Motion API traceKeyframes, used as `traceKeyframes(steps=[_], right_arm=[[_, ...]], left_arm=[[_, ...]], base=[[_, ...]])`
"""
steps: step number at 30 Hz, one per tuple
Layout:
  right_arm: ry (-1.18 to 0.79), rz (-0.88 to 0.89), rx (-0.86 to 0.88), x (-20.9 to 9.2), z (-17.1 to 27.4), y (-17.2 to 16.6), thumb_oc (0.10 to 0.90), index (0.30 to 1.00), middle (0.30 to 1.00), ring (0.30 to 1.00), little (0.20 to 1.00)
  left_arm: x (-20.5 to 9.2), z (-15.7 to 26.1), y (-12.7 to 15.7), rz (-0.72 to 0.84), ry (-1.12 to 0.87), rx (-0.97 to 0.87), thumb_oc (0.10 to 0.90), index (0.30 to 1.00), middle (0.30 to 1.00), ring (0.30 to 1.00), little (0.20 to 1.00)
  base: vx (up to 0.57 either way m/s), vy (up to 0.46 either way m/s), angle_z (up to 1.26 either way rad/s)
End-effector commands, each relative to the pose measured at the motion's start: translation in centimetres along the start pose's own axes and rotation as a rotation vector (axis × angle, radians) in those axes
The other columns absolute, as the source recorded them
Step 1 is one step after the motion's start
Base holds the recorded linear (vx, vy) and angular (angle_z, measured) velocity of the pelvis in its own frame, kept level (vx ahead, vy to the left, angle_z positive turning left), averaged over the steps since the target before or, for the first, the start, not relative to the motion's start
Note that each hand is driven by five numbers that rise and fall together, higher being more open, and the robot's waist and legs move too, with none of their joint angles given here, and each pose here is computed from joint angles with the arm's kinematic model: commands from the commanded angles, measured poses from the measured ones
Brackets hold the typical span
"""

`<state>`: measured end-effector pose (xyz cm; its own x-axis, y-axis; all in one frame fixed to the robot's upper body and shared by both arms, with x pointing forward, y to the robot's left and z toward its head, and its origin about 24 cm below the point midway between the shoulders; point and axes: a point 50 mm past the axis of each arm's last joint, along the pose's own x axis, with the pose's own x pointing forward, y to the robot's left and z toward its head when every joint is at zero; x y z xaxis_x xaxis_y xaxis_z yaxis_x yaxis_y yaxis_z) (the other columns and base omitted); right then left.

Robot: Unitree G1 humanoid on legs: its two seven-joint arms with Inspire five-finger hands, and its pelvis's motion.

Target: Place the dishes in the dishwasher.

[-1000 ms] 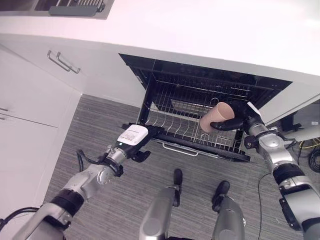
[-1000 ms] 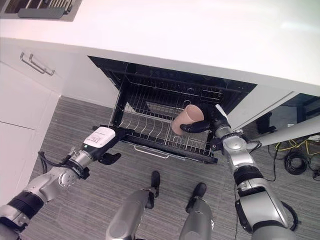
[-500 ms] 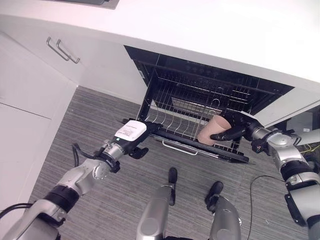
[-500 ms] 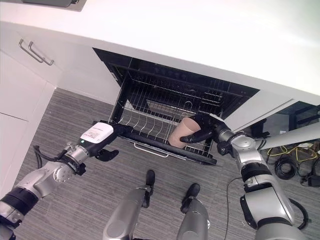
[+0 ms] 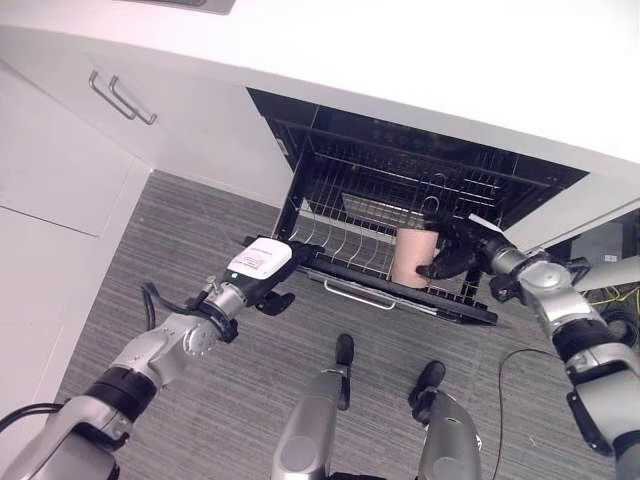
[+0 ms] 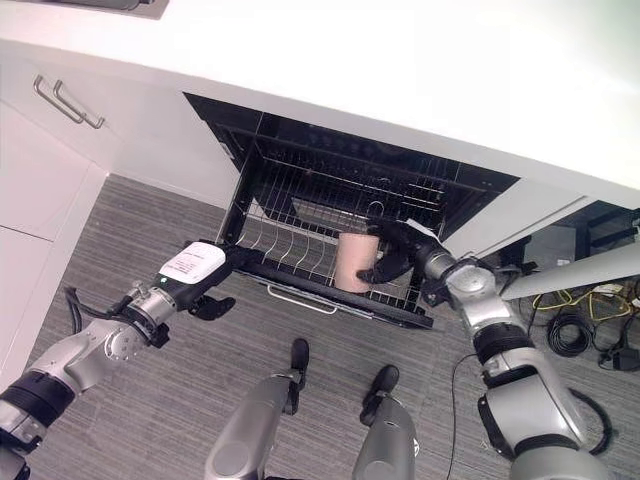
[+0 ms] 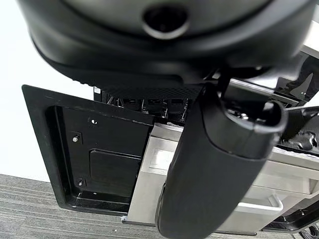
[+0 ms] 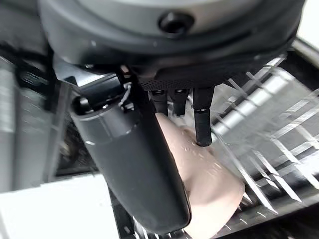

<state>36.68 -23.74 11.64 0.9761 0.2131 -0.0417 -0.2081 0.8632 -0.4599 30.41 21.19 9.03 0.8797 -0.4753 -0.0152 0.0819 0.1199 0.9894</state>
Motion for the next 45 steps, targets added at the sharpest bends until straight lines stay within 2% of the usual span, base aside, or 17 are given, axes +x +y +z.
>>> traceKeyframes(steps=[1,6,11,19,26,32,34,38,43,45], right_arm=[[-0.350,-0.211,-0.115,-0.6,6.0,-2.7,0.800,0.900,0.900,0.900,0.900],[-0.449,-0.246,-0.170,-1.4,7.2,-1.7,0.800,0.900,0.900,0.900,0.900],[-0.548,-0.356,-0.221,-2.5,7.8,-1.2,0.800,0.900,0.900,0.900,0.900],[-0.628,-0.381,-0.185,-4.2,8.0,0.3,0.800,0.900,0.900,0.900,0.900],[-0.700,-0.343,-0.060,-5.7,7.7,1.9,0.800,0.900,0.900,0.900,0.900],[-0.728,-0.319,0.168,-8.4,6.4,2.8,0.800,0.900,0.900,0.900,0.900],[-0.794,-0.275,0.241,-9.8,6.9,2.9,0.800,0.900,0.900,0.900,0.900],[-0.850,-0.230,0.303,-11.1,7.9,3.6,0.800,0.900,0.900,0.900,0.900],[-0.824,-0.282,0.333,-11.8,7.4,3.5,0.800,0.900,0.900,0.900,0.900],[-0.824,-0.302,0.411,-12.0,7.1,3.4,0.800,0.900,0.900,0.900,0.900]], left_arm=[[-0.1,0.8,0.4,0.081,-0.012,-0.044,0.800,0.900,0.900,0.900,0.900],[-0.3,1.1,-0.3,0.087,-0.003,-0.071,0.800,0.900,0.900,0.900,0.900],[-0.8,1.4,-1.0,0.081,0.005,-0.101,0.800,0.900,0.900,0.900,0.900],[-2.1,1.5,-2.3,0.078,0.032,-0.136,0.800,0.900,0.900,0.900,0.900],[-2.9,1.2,-3.2,0.082,0.078,-0.159,0.800,0.900,0.900,0.900,0.900],[-4.7,0.9,-5.3,0.097,0.165,-0.205,0.800,0.900,0.900,0.900,0.900],[-5.5,1.0,-6.3,0.075,0.189,-0.213,0.800,0.900,0.900,0.900,0.900],[-7.0,1.2,-7.9,0.075,0.235,-0.249,0.800,0.900,0.900,0.900,0.900],[-8.1,0.2,-7.4,0.164,0.309,-0.316,0.800,0.900,0.900,0.900,0.900],[-8.3,-0.5,-5.9,0.218,0.321,-0.313,0.800,0.900,0.900,0.900,0.900]], base=[[0.02,0.073,-0.17],[0.02,0.073,-0.08],[0.01,0.049,-0.08],[0.01,0.035,-0.03],[0.01,0.012,-0.06],[0.07,0.045,-0.06],[0.11,0.126,-0.15],[0.11,0.155,-0.25],[0.12,0.209,-0.15],[0.01,0.121,-0.08]])
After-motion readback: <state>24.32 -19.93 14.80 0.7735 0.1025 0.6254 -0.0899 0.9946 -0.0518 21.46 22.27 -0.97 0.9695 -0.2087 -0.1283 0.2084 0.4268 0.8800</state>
